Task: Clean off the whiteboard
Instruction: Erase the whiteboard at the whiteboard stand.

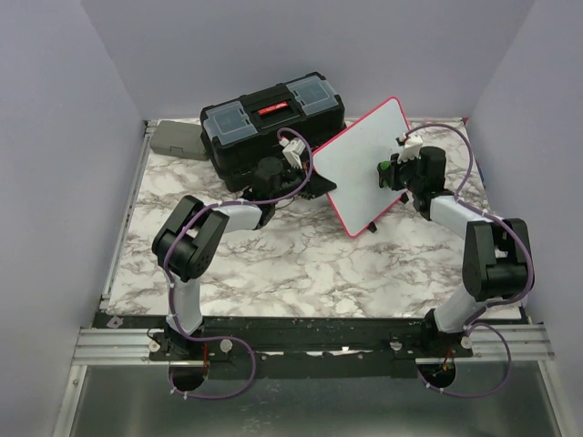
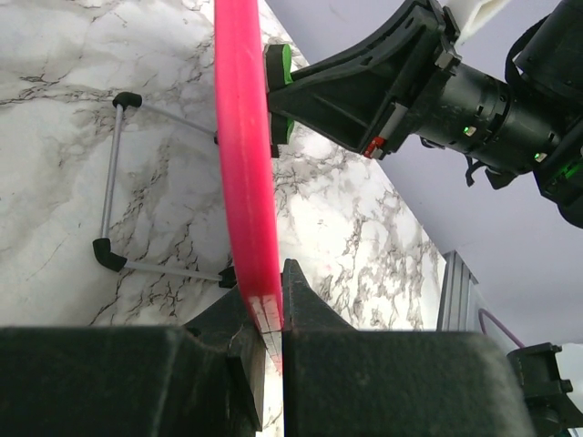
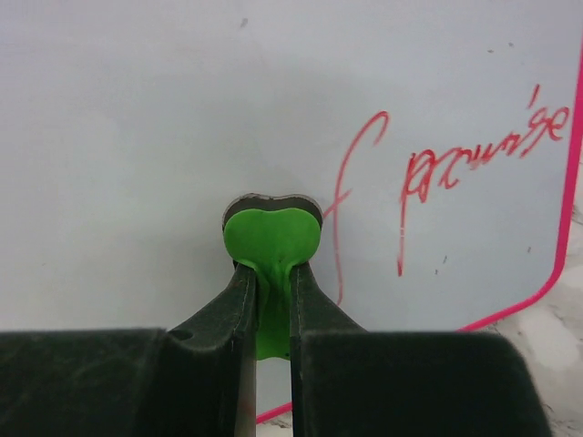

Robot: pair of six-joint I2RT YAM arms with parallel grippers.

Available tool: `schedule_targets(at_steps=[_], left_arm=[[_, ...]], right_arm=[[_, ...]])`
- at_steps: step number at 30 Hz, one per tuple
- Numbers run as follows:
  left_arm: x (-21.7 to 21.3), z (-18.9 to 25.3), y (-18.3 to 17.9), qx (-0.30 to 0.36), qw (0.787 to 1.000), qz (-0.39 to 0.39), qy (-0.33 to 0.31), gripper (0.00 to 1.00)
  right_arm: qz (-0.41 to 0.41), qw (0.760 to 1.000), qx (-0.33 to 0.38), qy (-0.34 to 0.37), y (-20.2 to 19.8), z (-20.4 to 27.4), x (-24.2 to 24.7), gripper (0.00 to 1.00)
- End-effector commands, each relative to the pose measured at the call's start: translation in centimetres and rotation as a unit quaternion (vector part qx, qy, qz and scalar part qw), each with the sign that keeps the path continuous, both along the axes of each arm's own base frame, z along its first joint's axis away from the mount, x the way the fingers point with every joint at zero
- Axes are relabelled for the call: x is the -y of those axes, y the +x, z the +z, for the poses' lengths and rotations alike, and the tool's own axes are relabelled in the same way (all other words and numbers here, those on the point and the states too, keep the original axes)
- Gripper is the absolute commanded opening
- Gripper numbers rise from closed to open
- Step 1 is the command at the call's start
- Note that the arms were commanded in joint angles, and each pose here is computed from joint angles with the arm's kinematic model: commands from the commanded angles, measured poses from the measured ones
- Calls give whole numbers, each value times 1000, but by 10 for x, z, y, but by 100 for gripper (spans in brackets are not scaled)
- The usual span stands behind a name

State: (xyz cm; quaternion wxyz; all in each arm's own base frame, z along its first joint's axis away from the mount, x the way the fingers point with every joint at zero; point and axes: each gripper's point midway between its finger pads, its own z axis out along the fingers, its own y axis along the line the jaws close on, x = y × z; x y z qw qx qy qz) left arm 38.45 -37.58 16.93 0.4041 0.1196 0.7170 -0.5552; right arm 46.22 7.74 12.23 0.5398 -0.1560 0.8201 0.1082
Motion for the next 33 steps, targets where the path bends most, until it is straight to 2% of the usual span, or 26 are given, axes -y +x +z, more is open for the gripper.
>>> schedule_targets(at_steps=[1,3,4,6,8,9,11,14,16,20,27,30,33], left_arm=[[20,14,-41,2,995,-100,-15,0],[20,13,-42,1,994,-104,-15,0],[20,13,-42,1,994,-107,-15,0],[20,14,-42,0,994,-110,-14,0],[21,14,-42,-1,994,-113,-13,0],[21,16,-42,1,993,-113,-14,0],[22,17,-42,3,993,-115,-14,0],[21,17,-41,1,993,-114,-14,0],[21,17,-41,1,993,-114,-15,0],[22,18,-41,-1,993,-115,-18,0],[23,21,-40,1,993,-115,-20,0],[22,23,-40,3,993,-115,-21,0],[22,22,-40,2,993,-114,-21,0]], right_arm=[[-71,997,-2,-15,11,-10,25,1],[-1,1000,-7,-15,3,-6,6,1],[75,997,-23,-14,-10,-10,-14,1],[239,969,-64,7,-48,-17,-52,1],[294,952,-82,38,-65,-17,-67,1],[290,953,-77,37,-63,-15,-67,1],[226,972,-53,22,-43,-10,-54,1],[49,998,-31,7,-8,-7,-12,1],[-17,999,-27,-10,2,-10,9,1],[-64,997,-41,-23,6,-23,29,1],[-55,994,-86,-31,4,-40,30,1],[33,992,-121,-30,-10,-51,9,1],[151,976,-154,-14,-36,-57,-19,1]])
